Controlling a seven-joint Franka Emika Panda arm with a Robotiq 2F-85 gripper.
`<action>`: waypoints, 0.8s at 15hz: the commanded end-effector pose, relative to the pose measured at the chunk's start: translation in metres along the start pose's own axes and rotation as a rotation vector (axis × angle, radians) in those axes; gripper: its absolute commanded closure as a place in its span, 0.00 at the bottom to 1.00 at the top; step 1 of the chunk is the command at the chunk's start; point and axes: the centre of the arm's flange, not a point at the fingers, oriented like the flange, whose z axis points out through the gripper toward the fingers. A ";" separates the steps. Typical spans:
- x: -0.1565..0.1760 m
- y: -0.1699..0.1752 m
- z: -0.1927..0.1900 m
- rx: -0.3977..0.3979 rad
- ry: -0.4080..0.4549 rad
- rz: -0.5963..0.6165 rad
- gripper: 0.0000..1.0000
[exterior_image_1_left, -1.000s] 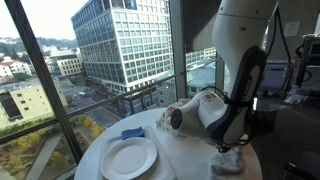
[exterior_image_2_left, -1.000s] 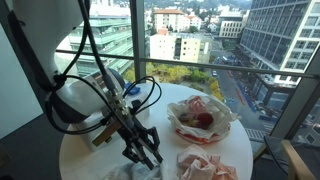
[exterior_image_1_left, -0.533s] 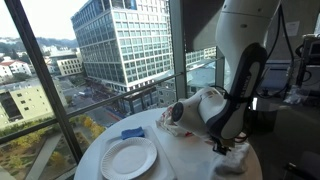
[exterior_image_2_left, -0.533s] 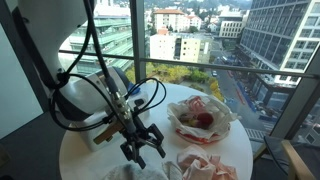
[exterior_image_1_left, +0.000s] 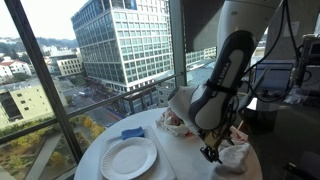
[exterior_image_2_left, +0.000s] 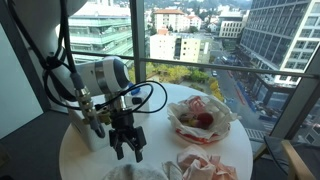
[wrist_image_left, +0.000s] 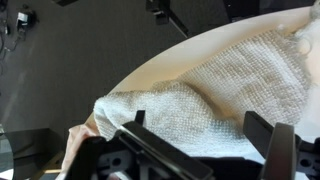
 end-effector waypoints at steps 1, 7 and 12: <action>-0.012 -0.015 -0.013 0.171 -0.044 0.112 0.00; 0.011 -0.045 -0.010 0.405 0.013 0.358 0.00; 0.013 -0.040 0.031 0.476 0.045 0.622 0.00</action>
